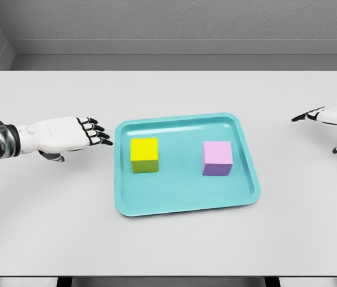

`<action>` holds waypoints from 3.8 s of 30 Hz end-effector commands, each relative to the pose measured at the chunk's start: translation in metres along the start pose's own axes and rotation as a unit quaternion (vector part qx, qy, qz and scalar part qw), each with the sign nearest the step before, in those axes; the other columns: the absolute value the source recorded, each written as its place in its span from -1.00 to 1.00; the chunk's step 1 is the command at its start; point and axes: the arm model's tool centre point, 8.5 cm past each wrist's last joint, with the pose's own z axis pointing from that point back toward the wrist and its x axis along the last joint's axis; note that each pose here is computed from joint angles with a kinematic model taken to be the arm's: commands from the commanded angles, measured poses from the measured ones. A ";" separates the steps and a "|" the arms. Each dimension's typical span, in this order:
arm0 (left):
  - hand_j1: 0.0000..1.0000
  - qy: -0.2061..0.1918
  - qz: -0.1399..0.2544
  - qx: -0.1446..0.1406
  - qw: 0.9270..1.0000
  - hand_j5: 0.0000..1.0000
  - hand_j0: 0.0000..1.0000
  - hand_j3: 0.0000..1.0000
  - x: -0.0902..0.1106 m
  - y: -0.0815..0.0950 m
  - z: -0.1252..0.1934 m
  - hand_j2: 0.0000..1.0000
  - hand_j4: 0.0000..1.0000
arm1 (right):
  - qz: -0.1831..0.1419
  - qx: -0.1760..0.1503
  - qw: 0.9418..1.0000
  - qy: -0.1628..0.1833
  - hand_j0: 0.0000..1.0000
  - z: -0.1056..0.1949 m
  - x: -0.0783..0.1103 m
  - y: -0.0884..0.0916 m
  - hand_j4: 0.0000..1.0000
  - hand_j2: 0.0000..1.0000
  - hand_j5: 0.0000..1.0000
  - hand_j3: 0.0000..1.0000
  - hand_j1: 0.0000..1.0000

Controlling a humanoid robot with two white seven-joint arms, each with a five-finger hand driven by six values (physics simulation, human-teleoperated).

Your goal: Push two cubes

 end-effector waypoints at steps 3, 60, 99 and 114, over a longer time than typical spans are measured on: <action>0.79 0.000 0.010 -0.002 1.000 0.79 0.79 0.79 -0.003 -0.002 0.009 0.79 0.79 | 0.000 -0.004 1.000 -0.003 1.00 -0.001 0.002 -0.002 1.00 1.00 1.00 1.00 1.00; 0.29 -0.046 0.029 0.050 0.997 0.29 0.29 0.29 0.018 0.020 -0.035 0.29 0.29 | 0.176 0.052 0.970 -0.158 -0.78 -0.067 0.137 -0.013 -0.78 -0.78 -0.78 -0.78 -0.78; 0.30 -0.054 0.056 0.062 0.995 0.30 0.30 0.30 0.015 0.023 -0.062 0.30 0.30 | 0.200 0.058 0.955 -0.210 -0.78 -0.098 0.180 -0.017 -0.78 -0.78 -0.78 -0.78 -0.78; 0.29 -0.066 0.058 0.074 0.993 0.29 0.29 0.29 0.023 0.030 -0.072 0.29 0.29 | 0.190 0.059 0.959 -0.201 -0.78 -0.106 0.174 -0.018 -0.78 -0.78 -0.78 -0.78 -0.78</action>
